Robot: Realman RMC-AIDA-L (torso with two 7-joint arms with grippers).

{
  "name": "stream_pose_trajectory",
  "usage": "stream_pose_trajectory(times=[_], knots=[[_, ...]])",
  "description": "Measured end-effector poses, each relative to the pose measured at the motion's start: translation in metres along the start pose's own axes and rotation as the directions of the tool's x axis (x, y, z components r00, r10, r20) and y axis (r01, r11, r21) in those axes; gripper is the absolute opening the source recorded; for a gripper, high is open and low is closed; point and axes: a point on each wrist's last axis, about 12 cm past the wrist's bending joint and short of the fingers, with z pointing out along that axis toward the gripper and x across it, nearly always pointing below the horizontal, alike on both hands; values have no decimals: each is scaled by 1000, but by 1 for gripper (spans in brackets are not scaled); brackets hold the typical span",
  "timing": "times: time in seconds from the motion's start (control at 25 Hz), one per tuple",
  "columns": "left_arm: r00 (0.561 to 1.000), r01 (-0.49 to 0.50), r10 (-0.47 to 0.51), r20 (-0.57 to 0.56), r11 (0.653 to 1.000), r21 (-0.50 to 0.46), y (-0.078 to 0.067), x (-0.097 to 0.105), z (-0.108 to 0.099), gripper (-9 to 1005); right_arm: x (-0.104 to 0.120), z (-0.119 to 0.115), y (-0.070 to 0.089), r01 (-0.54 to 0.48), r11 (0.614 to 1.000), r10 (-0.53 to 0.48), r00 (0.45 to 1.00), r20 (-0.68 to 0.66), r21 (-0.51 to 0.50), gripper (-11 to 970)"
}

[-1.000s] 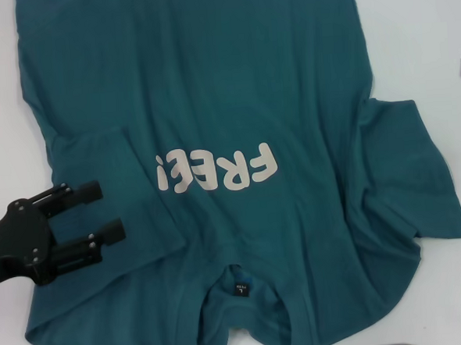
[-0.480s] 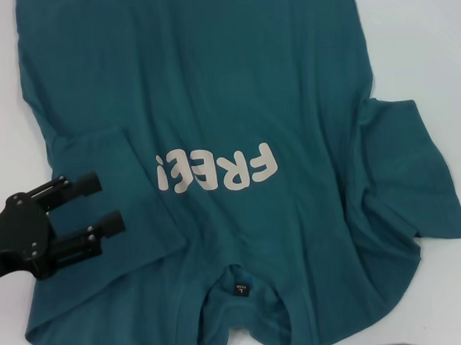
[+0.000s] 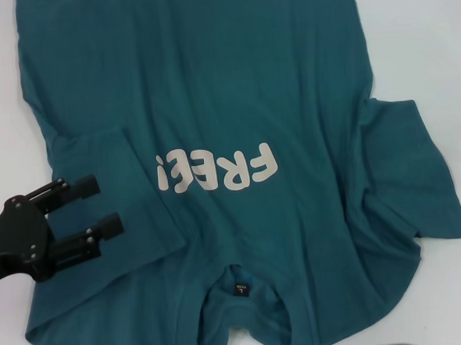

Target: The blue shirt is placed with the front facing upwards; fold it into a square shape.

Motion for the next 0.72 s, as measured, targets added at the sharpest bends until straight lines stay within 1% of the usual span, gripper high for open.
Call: stream_pose_trajectory(times=[0.36, 0.72], knots=[[1000, -10, 10, 0, 1000, -3, 0, 0, 0, 813, 3, 19, 1, -5, 1000, 7, 998, -55, 22, 895], [1000, -13, 13, -3, 1000, -10, 2, 0, 0, 812, -1, 26, -1, -10, 999, 12, 999, -31, 48, 895]])
